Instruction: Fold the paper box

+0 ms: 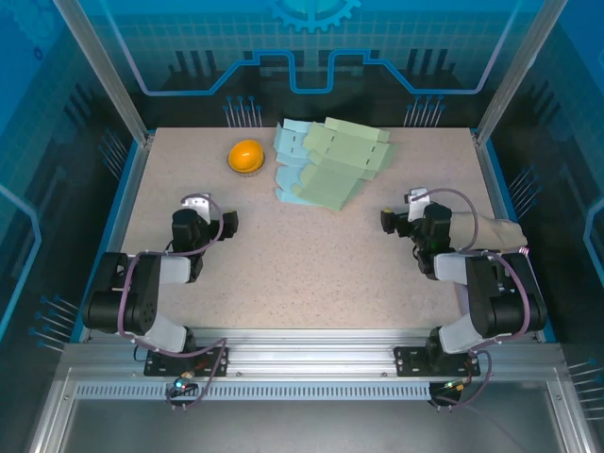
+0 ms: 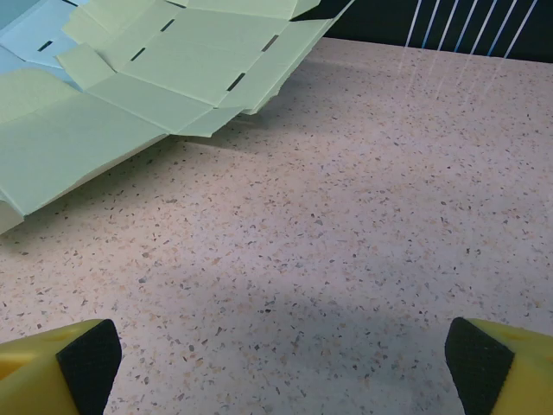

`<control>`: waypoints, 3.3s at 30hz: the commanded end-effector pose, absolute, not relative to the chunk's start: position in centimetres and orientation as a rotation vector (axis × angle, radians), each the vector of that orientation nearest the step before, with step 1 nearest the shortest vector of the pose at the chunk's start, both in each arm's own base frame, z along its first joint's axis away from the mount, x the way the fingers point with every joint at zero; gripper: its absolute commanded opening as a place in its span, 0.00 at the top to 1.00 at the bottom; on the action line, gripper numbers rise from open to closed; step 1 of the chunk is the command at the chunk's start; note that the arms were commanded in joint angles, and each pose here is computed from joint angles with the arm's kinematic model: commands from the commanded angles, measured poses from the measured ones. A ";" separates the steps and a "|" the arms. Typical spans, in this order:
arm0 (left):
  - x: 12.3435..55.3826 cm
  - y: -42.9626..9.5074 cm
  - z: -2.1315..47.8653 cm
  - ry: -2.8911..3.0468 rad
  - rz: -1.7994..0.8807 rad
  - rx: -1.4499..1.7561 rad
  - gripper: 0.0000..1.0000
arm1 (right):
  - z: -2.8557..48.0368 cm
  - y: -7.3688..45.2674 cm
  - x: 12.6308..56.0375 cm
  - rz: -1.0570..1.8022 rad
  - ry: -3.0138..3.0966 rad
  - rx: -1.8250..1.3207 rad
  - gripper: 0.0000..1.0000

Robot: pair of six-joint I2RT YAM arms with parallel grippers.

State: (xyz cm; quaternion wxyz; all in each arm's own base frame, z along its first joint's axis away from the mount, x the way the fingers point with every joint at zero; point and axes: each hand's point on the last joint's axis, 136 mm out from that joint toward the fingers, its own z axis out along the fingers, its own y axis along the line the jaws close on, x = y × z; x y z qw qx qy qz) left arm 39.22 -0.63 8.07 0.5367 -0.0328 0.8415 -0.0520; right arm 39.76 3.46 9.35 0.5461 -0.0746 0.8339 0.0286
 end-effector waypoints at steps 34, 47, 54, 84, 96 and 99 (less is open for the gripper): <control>39.6 -0.6 9.0 1.977 -0.144 -0.065 0.01 | 9.4 3.4 39.7 0.075 1.976 -0.184 0.00; 36.5 6.8 14.8 2.053 0.242 -0.747 0.01 | 13.6 -0.1 41.3 -0.076 2.219 0.154 0.00; 36.0 5.1 15.0 2.104 0.051 -0.960 0.01 | 12.9 3.6 44.2 0.088 2.426 0.171 0.03; 39.3 -8.5 18.0 2.206 -0.474 -0.472 0.01 | 11.7 7.8 57.3 0.211 2.389 0.090 1.00; 37.4 -9.3 22.0 2.148 -0.531 -0.414 0.01 | 22.3 7.1 51.8 0.168 2.251 -0.025 1.00; 36.7 -10.2 23.3 2.128 -0.584 -0.343 0.01 | 25.2 7.3 50.0 0.153 2.211 -0.069 1.00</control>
